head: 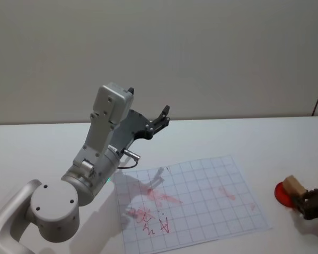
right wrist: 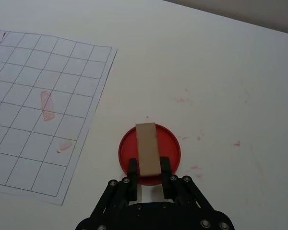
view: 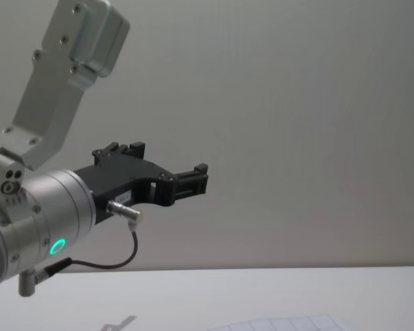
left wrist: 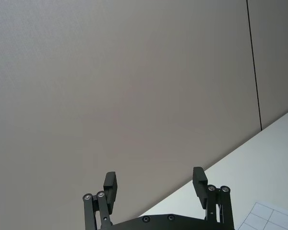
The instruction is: Use the one hand to pick up the stamp and affix it onto the A4 paper.
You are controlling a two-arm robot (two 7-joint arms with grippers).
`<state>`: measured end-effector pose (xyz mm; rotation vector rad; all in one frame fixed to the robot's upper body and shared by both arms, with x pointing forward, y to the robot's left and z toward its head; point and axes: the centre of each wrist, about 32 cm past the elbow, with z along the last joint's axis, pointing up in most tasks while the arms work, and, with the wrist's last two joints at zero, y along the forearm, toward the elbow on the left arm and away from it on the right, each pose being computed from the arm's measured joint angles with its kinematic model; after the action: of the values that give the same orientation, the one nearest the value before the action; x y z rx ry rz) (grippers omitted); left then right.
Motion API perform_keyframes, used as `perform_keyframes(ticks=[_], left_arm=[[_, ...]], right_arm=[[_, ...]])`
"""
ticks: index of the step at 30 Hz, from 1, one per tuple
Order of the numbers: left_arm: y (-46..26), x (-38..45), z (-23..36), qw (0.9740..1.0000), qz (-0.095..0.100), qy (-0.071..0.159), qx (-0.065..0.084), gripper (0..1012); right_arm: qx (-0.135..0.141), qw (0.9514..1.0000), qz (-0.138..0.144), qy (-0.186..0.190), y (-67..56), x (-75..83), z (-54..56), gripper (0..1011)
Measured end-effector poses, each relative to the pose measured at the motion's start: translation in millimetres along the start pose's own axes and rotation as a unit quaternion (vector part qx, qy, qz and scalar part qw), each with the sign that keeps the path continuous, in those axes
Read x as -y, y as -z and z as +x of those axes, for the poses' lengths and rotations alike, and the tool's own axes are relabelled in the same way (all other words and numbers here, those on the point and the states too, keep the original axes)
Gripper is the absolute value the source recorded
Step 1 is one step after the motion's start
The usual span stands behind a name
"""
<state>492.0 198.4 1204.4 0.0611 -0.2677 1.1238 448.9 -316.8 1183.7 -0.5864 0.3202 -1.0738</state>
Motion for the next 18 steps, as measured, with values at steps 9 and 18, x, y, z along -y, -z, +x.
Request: perform_keyframes(ticks=[9,18], left_arm=[[0.0,0.0,0.0,1.0,0.0,0.0,0.0,1001],[0.0,0.0,0.0,1.0,0.0,0.0,0.0,1001]], right_arm=[[0.001,1.0,-0.007,0.0,0.1,-1.7,0.4,519],[0.001,0.9999,-0.01,0.0,0.3,-2.5,0.6,814]])
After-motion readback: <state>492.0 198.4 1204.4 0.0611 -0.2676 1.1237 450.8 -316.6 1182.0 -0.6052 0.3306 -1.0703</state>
